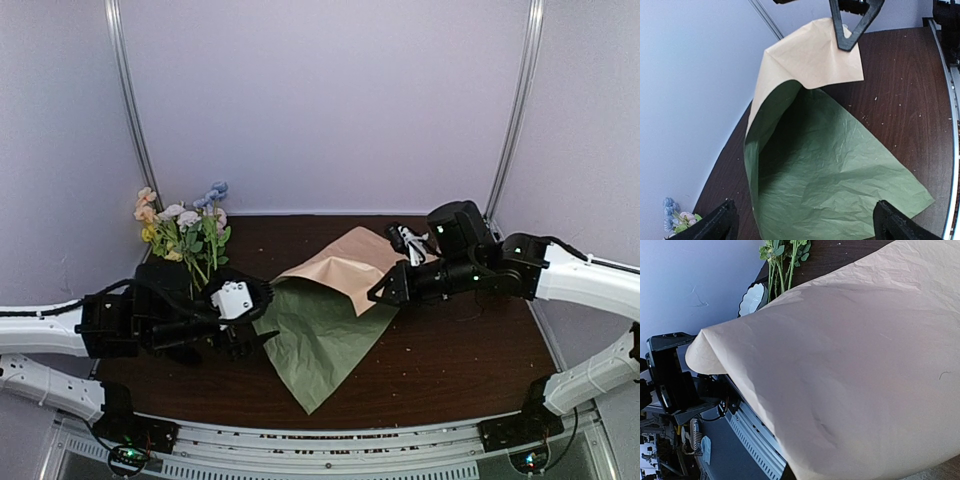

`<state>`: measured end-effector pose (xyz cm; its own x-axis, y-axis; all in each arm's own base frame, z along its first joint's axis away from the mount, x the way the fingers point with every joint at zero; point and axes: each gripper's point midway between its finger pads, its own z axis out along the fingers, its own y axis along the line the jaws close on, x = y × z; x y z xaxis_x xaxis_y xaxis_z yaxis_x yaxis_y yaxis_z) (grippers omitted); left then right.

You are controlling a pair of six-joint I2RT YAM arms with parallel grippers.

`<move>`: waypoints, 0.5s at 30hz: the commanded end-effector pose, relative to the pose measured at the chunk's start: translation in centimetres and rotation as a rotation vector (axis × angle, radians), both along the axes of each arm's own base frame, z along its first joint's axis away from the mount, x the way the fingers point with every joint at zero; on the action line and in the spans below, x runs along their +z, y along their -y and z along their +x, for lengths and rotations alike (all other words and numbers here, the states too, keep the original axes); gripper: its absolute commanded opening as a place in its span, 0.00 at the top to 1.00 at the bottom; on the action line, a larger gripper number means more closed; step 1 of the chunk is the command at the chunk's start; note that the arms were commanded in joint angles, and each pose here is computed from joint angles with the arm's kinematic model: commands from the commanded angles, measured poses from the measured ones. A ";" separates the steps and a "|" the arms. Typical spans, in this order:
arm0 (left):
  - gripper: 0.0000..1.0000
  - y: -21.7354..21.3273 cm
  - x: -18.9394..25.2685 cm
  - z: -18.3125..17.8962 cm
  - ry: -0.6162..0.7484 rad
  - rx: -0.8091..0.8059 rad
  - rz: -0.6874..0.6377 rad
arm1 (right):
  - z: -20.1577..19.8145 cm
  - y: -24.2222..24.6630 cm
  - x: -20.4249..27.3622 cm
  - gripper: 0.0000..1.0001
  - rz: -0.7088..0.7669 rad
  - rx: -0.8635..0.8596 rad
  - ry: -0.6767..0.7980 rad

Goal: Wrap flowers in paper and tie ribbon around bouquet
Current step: Unfold the folded wrapping paper at the center of the board.

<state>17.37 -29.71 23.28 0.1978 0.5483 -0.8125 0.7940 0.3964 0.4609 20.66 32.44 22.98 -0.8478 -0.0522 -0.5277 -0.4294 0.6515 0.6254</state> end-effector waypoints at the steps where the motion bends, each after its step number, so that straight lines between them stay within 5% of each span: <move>1: 0.04 0.5 1.2 2.7 0.072 0.100 0.057 | -0.8 0.0 1.0 1.00 -0.043 0.068 0.030; 4: 0.08 1.3 2.1 4.4 0.140 0.147 0.085 | -1.2 0.1 1.4 1.00 -0.054 0.096 0.039; 11: 0.37 3.5 1.5 5.5 0.111 0.106 0.109 | -2.6 -0.1 1.5 1.00 -0.082 0.177 0.043; 13: 0.56 4.1 1.6 5.2 0.090 0.085 0.086 | -2.8 -0.2 1.5 1.00 -0.087 0.198 0.042; 15: 0.86 4.5 2.0 5.1 0.071 0.080 0.057 | -2.7 -0.2 1.7 1.00 -0.094 0.200 0.050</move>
<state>22.61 -32.60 22.78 0.1817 0.6888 -0.7018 0.7111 0.4009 0.5775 18.45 32.28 23.76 -0.8131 -0.2213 -0.5385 -0.5408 0.6296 0.5578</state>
